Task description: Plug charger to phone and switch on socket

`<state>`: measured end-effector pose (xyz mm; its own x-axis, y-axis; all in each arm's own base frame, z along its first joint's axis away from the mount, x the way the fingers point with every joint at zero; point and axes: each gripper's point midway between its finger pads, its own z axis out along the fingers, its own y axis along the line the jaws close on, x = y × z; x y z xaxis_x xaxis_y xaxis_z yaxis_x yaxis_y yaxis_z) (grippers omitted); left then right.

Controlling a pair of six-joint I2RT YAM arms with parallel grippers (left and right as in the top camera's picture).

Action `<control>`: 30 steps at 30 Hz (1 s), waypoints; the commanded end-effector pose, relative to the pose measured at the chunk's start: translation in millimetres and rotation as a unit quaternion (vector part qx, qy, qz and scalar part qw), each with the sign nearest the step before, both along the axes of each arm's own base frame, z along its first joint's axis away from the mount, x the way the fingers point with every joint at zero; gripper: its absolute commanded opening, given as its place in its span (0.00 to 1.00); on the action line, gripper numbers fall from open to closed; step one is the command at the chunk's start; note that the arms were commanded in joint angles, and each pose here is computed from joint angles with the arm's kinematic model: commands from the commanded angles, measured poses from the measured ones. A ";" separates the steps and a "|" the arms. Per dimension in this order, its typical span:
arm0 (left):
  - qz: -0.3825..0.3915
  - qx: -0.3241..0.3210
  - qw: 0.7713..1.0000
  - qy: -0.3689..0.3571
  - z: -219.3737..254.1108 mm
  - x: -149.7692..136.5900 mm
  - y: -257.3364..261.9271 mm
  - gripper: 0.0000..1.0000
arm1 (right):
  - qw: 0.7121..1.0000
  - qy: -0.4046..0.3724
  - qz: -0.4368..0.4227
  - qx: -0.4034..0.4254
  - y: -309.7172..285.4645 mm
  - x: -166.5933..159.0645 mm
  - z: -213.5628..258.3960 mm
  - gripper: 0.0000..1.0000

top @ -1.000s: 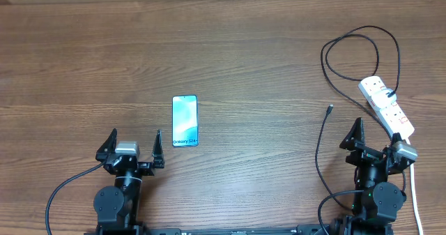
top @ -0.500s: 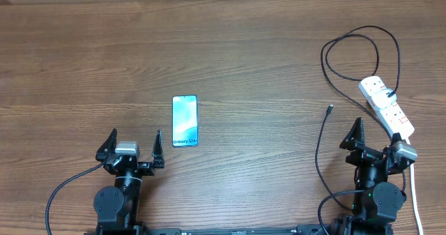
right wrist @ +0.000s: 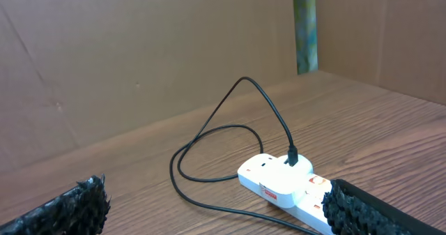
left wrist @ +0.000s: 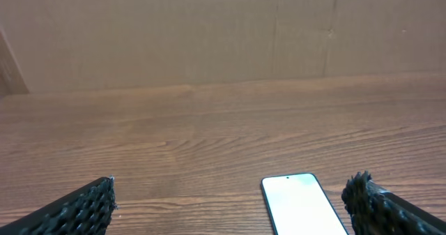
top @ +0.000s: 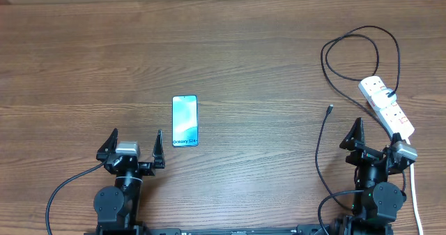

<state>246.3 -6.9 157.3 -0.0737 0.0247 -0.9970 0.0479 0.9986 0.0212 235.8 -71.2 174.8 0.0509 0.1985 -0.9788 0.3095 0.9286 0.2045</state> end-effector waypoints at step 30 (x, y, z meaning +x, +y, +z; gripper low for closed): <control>-0.031 -0.066 0.985 0.158 77.5 5.2 -14.6 1.00 | 1.000 0.001 0.005 -0.006 1.9 0.6 -2.2 1.00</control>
